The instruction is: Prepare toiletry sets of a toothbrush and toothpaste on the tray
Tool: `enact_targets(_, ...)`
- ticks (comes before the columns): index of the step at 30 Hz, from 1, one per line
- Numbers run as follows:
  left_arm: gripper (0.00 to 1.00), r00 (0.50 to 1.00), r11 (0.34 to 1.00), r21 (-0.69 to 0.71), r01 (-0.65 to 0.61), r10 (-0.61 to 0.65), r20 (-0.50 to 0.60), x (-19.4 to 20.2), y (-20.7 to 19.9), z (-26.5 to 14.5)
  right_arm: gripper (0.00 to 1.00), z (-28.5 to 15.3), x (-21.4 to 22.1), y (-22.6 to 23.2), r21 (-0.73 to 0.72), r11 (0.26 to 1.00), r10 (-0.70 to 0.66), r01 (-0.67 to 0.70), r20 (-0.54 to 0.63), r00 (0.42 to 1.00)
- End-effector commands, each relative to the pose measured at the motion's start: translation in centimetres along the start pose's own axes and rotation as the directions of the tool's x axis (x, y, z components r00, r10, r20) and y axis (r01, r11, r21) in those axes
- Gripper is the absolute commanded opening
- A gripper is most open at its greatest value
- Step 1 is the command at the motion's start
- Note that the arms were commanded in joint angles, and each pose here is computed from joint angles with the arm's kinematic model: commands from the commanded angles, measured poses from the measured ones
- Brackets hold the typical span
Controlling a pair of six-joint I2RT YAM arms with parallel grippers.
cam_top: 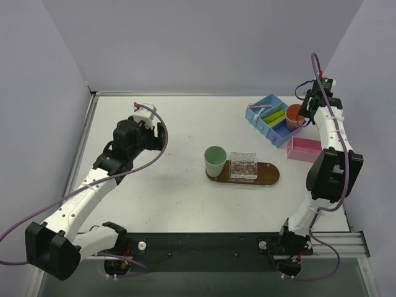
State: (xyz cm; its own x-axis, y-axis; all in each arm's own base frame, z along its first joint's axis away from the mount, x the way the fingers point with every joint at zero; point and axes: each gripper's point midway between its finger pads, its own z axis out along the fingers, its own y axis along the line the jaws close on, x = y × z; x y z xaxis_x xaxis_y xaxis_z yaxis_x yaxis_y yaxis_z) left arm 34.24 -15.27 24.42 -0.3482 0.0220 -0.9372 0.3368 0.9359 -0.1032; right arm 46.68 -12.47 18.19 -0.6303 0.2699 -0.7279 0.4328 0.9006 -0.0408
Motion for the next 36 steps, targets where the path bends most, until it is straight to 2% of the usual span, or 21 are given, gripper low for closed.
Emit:
enact_targets(1,0.80,0.999,1.000,0.021,0.008,-0.008,0.040,-1.0,-0.6,0.3,0.29,0.2,-2.1,-0.2,0.007,1.000,-0.003,0.002,0.055,0.998)
enact_targets(29,0.80,0.999,1.000,0.014,0.001,-0.002,0.032,-0.8,-0.4,0.5,0.22,3.3,-0.9,-0.9,0.047,0.999,0.020,-0.020,0.010,1.000)
enact_targets(36,0.80,1.000,1.000,0.012,0.001,-0.002,0.029,-0.7,-0.4,0.7,0.16,3.5,-0.8,-0.8,0.041,0.999,0.024,-0.024,0.006,1.000)
